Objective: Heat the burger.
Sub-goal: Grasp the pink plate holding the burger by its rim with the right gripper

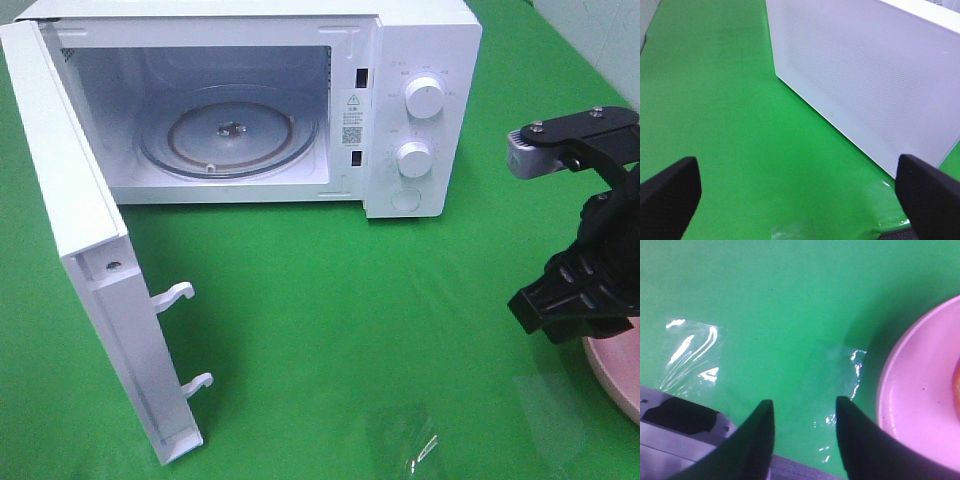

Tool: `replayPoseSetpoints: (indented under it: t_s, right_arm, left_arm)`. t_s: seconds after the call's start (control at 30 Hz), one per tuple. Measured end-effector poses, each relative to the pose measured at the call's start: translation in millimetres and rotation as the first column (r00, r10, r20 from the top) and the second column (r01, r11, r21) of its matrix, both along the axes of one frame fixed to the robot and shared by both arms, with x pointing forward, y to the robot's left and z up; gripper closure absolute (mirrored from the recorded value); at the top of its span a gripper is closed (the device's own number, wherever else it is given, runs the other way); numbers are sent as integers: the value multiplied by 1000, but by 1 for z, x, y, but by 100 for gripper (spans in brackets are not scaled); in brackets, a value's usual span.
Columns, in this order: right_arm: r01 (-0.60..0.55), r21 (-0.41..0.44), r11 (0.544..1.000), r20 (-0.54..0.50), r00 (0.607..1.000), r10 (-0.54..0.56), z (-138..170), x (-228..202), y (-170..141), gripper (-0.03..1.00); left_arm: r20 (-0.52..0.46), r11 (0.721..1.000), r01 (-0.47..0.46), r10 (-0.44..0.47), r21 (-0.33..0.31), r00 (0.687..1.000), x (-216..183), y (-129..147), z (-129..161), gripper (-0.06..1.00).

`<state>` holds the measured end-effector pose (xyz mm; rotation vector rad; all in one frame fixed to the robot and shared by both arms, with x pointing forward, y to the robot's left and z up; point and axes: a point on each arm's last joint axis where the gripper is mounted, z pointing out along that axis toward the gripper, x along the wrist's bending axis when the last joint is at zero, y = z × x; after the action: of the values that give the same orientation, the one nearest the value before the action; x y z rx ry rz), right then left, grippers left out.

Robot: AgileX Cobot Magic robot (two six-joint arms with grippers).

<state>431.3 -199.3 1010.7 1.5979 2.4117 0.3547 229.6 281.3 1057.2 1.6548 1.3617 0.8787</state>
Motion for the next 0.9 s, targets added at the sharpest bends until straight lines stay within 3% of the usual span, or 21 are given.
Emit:
replayPoseSetpoints:
  t_s: [0.03, 0.07, 0.1, 0.13, 0.17, 0.27, 0.33, 0.67, 0.9]
  right_arm:
    - [-25, -21, 999, 11, 1000, 26, 1, 0, -1, 46]
    - [-25, -21, 999, 11, 1000, 26, 1, 0, -1, 46]
    - [-40, -41, 998, 21, 999, 41, 1, 1, -3, 34]
    - [-40, -41, 998, 21, 999, 41, 1, 1, -3, 34]
    - [-54, -65, 996, 33, 998, 56, 1, 2, -4, 23]
    - [-60, -76, 995, 38, 997, 63, 2, 2, -5, 19]
    - [-31, -94, 995, 46, 998, 35, 2, 7, -14, 10]
    - [109, -119, 987, 37, 994, -105, -7, 14, -50, 10]
    - [109, -104, 989, 46, 993, -105, -22, 10, -53, 12]
  left_arm:
    - [0, 1000, 0, 0, 0, 1000, 0, 0, 0, -3]
    - [0, 1000, 0, 0, 0, 1000, 0, 0, 0, -3]
    - [0, 1000, 0, 0, 0, 1000, 0, 0, 0, -3]
    - [0, 1000, 0, 0, 0, 1000, 0, 0, 0, -3]
    - [0, 1000, 0, 0, 0, 1000, 0, 0, 0, -3]
    - [0, 1000, 0, 0, 0, 1000, 0, 0, 0, -3]
    - [0, 1000, 0, 0, 0, 1000, 0, 0, 0, -3]
    - [0, 1000, 0, 0, 0, 1000, 0, 0, 0, -3]
    - [0, 1000, 0, 0, 0, 1000, 0, 0, 0, -3]
